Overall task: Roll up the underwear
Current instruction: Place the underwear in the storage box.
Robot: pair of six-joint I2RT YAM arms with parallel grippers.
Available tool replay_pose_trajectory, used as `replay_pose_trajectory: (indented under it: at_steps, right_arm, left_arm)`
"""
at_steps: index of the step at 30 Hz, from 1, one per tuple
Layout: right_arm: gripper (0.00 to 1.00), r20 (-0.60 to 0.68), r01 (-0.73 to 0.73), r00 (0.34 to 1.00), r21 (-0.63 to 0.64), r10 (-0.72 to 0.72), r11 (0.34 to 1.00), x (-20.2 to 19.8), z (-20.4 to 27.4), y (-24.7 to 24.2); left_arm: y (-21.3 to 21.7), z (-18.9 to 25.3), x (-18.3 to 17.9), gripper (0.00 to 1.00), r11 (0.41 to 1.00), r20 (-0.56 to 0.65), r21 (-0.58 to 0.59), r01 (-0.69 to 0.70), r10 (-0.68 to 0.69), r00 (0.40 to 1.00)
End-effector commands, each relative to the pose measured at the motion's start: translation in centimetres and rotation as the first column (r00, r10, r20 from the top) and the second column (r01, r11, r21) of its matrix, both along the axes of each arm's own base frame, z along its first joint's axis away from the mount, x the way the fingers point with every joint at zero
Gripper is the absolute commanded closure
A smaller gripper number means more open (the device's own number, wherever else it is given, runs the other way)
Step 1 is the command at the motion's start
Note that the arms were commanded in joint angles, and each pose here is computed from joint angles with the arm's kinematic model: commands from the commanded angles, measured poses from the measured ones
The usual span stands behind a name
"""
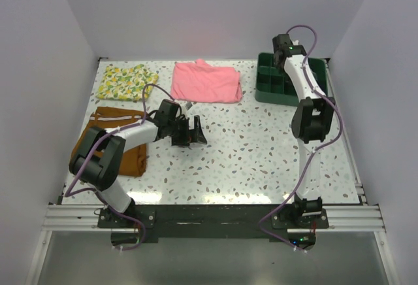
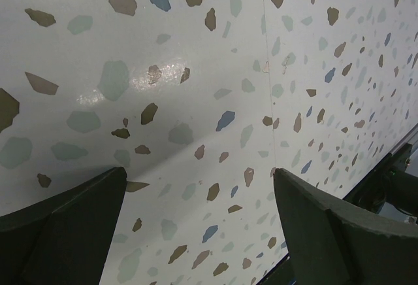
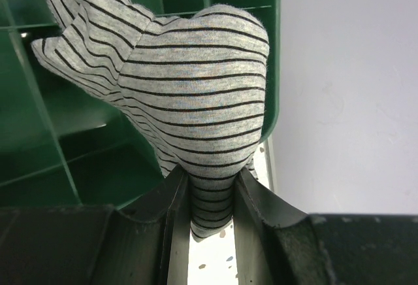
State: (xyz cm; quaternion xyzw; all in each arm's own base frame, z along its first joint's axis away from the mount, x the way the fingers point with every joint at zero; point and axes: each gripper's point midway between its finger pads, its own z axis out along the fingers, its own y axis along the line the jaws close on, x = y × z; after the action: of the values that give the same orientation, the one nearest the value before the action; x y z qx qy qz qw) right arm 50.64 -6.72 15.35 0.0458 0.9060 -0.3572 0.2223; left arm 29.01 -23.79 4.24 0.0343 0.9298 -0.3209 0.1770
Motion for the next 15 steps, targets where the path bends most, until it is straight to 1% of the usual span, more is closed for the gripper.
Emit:
replay_pose_trajectory:
  at_steps: [1, 7, 15]
  right_arm:
    - [0.89, -0.015, -0.033, 0.999, 0.008, 0.033, 0.999, 0.6, -0.7, 1.7]
    - [0.89, -0.034, -0.053, 0.998, 0.010, 0.053, 0.999, 0.8, -1.8, 2.9]
    - [0.88, -0.014, -0.045, 0.999, 0.030, 0.046, 0.999, 1.0, -2.0, 3.1]
  left_arm:
    - [-0.3, 0.7, 0.9, 0.00, 1.000, 0.038, -0.013, 0.025, -0.025, 0.999]
    - [-0.3, 0.7, 0.9, 0.00, 1.000, 0.040, -0.012, 0.027, -0.027, 0.999]
    - [-0.3, 0.5, 0.9, 0.00, 1.000, 0.032, -0.008, 0.028, -0.028, 0.999]
